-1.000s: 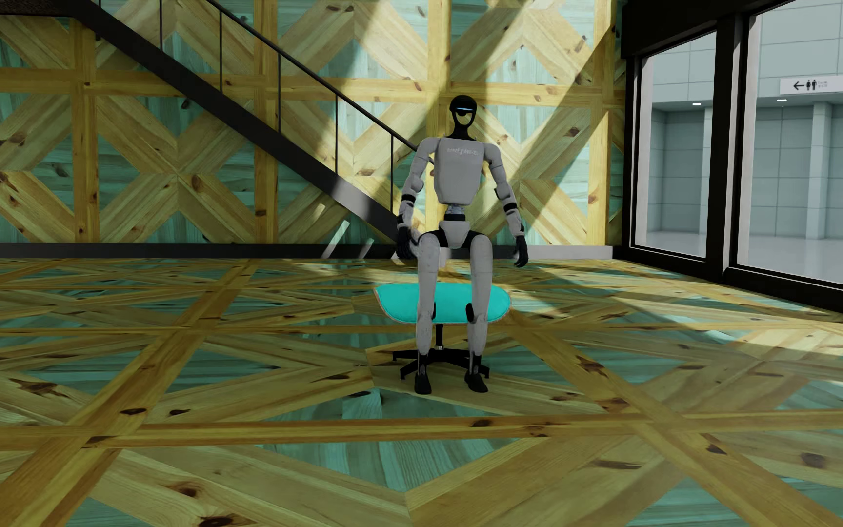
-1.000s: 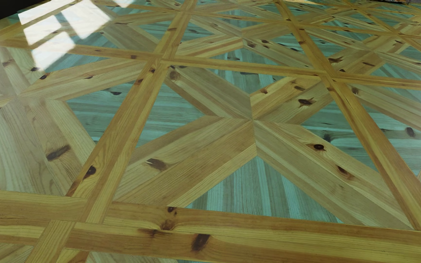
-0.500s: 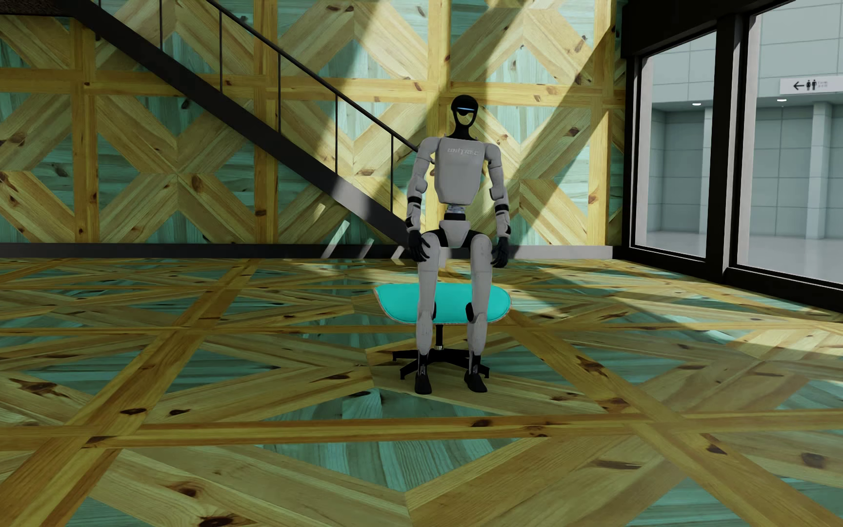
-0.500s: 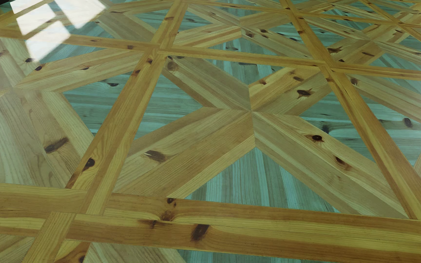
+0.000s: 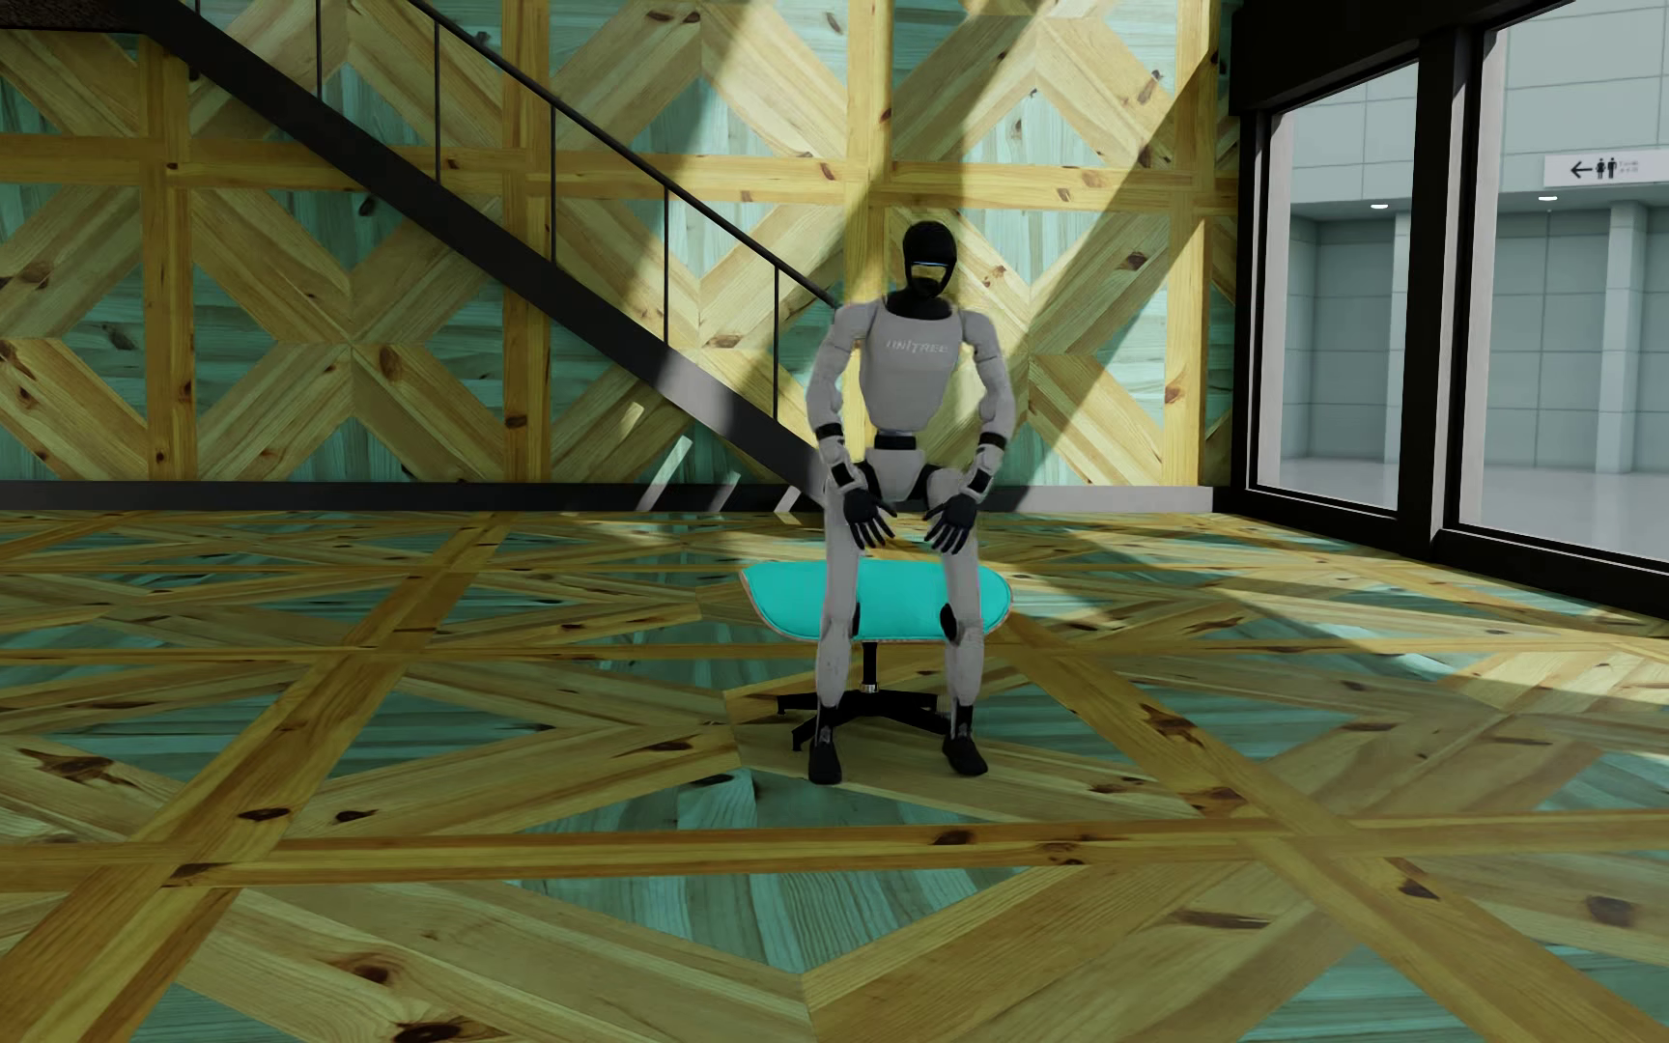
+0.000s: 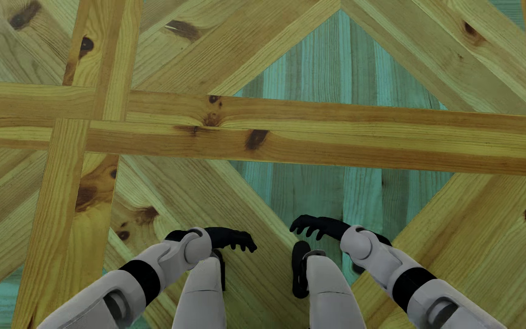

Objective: Sit on the teal chair

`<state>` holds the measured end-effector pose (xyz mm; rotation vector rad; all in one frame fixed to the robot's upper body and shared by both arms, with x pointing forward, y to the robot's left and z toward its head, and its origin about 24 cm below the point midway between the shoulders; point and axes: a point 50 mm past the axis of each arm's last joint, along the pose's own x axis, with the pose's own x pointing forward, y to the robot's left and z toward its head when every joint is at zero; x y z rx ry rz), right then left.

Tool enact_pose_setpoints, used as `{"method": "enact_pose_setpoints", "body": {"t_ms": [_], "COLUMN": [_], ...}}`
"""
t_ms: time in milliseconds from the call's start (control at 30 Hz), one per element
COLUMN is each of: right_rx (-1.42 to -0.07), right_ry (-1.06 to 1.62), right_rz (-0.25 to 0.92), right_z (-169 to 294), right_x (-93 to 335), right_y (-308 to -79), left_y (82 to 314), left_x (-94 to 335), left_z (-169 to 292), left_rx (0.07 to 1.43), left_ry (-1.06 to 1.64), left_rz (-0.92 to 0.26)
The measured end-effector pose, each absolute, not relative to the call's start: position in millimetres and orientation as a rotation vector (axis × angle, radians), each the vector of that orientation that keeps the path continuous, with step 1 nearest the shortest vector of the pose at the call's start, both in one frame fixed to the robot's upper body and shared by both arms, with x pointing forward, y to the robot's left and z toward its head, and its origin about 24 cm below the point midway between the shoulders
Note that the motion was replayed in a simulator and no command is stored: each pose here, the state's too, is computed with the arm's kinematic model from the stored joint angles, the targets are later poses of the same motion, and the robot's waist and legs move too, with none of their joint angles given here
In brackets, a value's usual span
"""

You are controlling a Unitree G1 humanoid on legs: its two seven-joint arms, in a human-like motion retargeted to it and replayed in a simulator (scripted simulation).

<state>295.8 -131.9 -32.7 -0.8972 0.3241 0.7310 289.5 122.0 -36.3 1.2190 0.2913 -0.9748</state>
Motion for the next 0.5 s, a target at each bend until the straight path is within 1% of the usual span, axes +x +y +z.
{"method": "enact_pose_setpoints", "body": {"t_ms": [33,100,167,200,233,267,333,400,500], "right_rx": [-0.949,-1.049,-1.102,-1.117,-1.122,-1.114,-1.067,-1.010,-0.933], "right_ry": [0.253,0.080,-0.146,-0.257,-0.363,-0.463,-0.642,-0.786,-0.948], "right_rz": [0.772,0.823,0.824,0.814,0.793,0.771,0.729,0.685,0.642], "right_z": [-17,19,59,80,102,121,158,189,224], "right_x": [305,320,327,328,329,327,319,305,284], "right_y": [-127,-116,-108,-105,-101,-98,-94,-97,-103], "left_y": [114,104,90,86,83,79,75,75,78], "left_x": [297,313,323,328,332,334,328,316,299], "left_z": [-27,-5,24,41,60,80,117,147,180], "left_rx": [1.279,1.386,1.480,1.509,1.521,1.522,1.480,1.434,1.348], "left_ry": [0.225,0.099,-0.103,-0.203,-0.327,-0.439,-0.649,-0.812,-0.979], "left_rz": [-0.993,-0.983,-0.998,-0.977,-0.927,-0.899,-0.844,-0.809,-0.757]}}
